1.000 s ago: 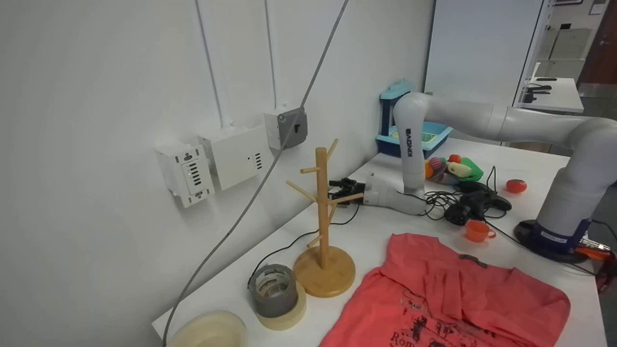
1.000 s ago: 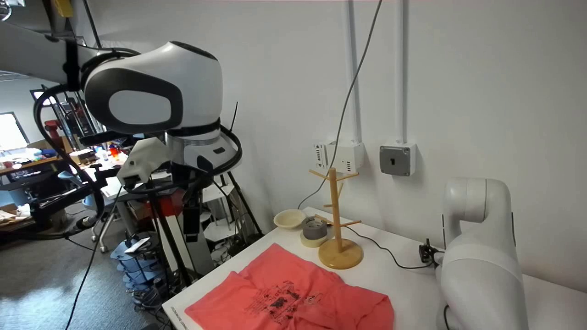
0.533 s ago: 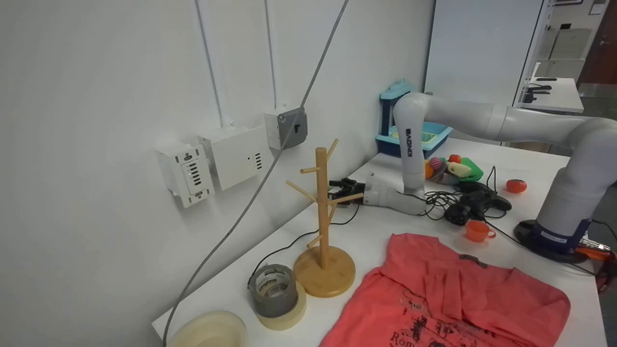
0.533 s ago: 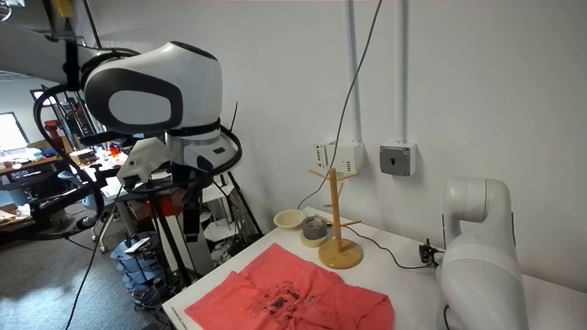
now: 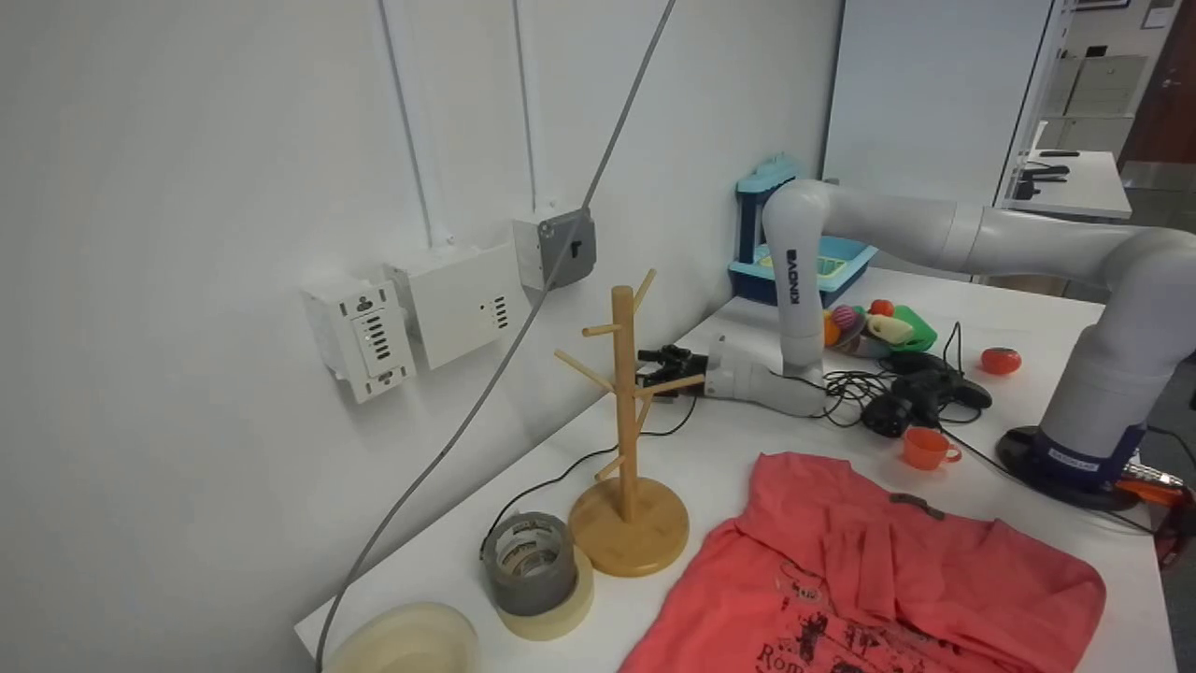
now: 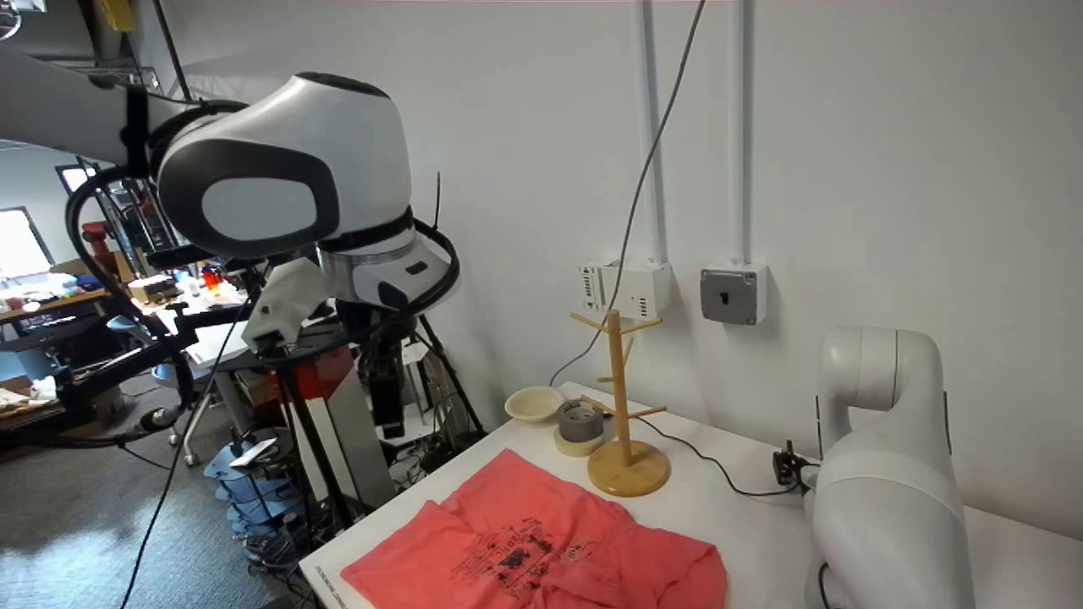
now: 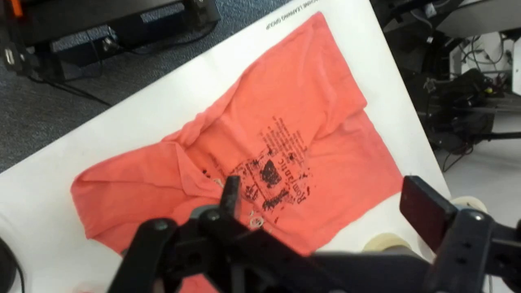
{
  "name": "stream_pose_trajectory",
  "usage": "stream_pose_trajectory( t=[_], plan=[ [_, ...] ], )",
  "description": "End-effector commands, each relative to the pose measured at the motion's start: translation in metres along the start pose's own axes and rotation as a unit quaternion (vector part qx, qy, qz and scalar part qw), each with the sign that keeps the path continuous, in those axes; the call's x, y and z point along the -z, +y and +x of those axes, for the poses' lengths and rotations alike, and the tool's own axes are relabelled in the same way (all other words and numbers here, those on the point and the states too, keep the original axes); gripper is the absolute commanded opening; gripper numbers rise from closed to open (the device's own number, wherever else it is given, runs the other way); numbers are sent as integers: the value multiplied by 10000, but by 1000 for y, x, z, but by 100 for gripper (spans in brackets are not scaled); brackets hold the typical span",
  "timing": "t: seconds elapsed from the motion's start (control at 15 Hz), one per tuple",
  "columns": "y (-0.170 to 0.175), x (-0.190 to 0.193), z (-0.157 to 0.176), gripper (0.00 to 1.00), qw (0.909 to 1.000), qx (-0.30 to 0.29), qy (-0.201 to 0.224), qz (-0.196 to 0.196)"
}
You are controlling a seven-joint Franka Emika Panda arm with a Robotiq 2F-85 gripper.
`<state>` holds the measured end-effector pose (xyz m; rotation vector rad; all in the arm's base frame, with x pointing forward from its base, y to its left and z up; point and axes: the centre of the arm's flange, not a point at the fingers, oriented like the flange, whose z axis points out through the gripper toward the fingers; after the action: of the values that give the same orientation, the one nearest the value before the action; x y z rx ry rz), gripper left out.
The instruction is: Unfold the sweatshirt sleeves
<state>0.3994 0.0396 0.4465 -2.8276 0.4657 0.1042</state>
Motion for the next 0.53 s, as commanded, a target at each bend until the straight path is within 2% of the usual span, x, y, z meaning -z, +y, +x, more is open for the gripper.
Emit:
stream_pose_trajectory(
  t=[0.0, 0.07, 0.13, 0.47],
  plan=[
    [4, -14, 17, 100, 9984, -98, 555, -69],
    [4, -17, 19, 100, 9978, -91, 659, -51],
    [3, -7, 12, 100, 9990, -29, 446, 24],
    [3, -16, 18, 100, 9986, -46, 530, 8]
  ],
)
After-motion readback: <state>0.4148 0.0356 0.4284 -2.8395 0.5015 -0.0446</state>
